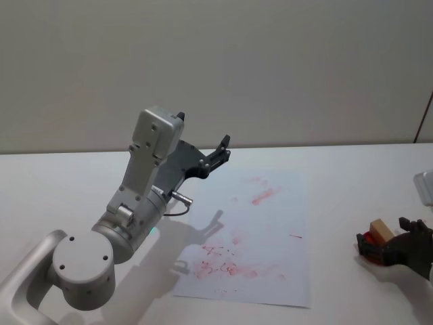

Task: Use the one hand to pick up the stamp and affix it onto the A4 paper.

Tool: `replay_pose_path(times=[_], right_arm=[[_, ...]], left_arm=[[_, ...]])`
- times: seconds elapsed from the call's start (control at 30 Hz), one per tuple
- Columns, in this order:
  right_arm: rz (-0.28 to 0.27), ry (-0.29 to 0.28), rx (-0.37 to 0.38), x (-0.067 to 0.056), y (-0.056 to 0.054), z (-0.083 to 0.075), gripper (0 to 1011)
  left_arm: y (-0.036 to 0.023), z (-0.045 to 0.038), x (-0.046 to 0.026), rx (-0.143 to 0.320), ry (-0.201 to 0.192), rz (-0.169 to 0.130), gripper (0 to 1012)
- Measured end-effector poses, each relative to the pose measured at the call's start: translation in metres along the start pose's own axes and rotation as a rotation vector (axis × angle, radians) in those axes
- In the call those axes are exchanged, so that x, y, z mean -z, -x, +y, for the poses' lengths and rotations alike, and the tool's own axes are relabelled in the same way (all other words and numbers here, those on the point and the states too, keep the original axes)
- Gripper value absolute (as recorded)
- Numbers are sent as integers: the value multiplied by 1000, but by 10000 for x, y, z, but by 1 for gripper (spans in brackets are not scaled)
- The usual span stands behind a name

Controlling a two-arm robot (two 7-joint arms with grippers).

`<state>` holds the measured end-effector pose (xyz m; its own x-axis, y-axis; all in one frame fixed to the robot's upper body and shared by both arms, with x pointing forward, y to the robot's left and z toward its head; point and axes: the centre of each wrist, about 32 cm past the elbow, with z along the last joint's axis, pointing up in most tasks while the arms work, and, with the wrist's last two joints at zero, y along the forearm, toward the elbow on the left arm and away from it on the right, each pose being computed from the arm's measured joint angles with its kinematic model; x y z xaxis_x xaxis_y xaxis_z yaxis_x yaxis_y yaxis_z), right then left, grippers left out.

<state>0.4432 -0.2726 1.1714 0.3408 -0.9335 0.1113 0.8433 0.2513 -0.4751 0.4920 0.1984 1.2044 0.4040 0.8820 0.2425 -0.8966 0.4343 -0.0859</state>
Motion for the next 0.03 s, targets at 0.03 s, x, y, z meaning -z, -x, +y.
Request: replay_pose_path(times=[0.03], right_arm=[[0, 0, 0, 0, 0, 0, 1001]], left_arm=[[0, 0, 0, 0, 0, 0, 1001]])
